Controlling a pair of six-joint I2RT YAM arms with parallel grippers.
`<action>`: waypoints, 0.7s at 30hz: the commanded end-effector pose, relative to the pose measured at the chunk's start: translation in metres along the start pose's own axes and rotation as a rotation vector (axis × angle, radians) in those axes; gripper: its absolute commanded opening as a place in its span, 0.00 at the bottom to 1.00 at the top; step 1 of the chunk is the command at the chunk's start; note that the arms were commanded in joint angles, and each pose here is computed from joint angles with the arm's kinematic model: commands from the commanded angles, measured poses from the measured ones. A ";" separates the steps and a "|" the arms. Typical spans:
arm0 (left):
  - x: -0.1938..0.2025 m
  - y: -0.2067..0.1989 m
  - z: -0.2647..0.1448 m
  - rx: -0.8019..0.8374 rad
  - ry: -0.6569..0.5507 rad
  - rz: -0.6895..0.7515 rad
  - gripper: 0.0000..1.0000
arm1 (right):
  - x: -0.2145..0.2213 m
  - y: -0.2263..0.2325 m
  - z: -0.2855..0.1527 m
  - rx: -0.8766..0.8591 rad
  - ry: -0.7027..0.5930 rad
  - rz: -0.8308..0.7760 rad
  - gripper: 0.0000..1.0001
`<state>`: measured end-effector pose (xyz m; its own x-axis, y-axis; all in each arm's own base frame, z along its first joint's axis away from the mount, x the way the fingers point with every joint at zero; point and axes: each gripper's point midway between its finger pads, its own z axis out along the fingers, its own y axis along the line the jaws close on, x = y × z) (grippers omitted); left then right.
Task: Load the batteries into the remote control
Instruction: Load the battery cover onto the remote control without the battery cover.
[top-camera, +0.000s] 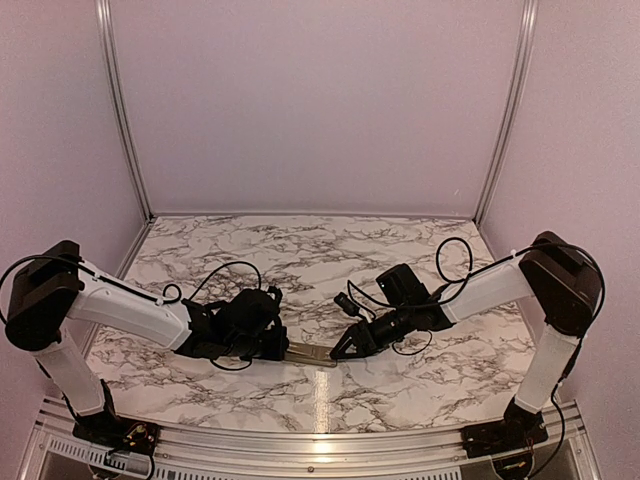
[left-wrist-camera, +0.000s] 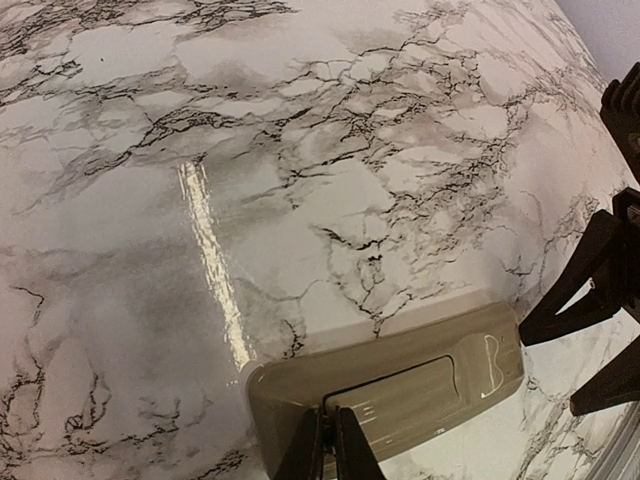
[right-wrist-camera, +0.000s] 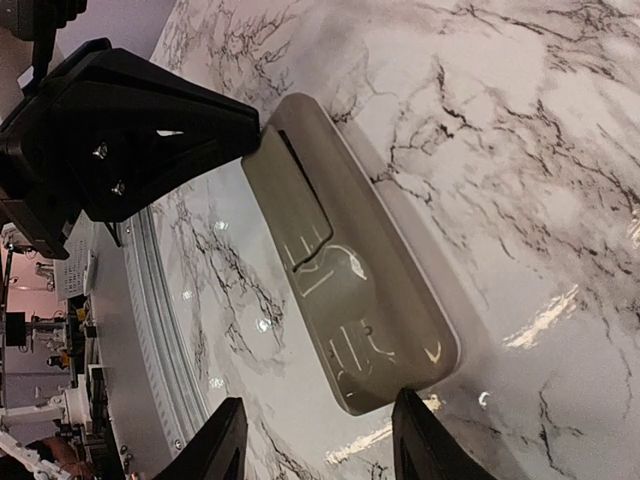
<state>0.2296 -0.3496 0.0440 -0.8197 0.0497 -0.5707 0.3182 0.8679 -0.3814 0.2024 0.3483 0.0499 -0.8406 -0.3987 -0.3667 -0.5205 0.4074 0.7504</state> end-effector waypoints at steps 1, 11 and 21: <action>0.020 -0.019 0.009 0.088 0.070 0.015 0.05 | -0.010 0.007 0.000 -0.023 -0.017 -0.030 0.48; 0.004 -0.028 -0.009 0.089 -0.009 0.040 0.04 | -0.009 0.006 0.001 -0.023 -0.016 -0.025 0.46; 0.011 -0.017 -0.012 0.056 -0.011 0.013 0.04 | -0.003 0.004 0.000 -0.012 -0.006 -0.016 0.46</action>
<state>0.2225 -0.3514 0.0467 -0.8048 0.0509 -0.5914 0.3299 0.8667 -0.3743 0.2015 0.3501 0.0529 -0.8365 -0.4007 -0.3738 -0.5247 0.3888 0.7573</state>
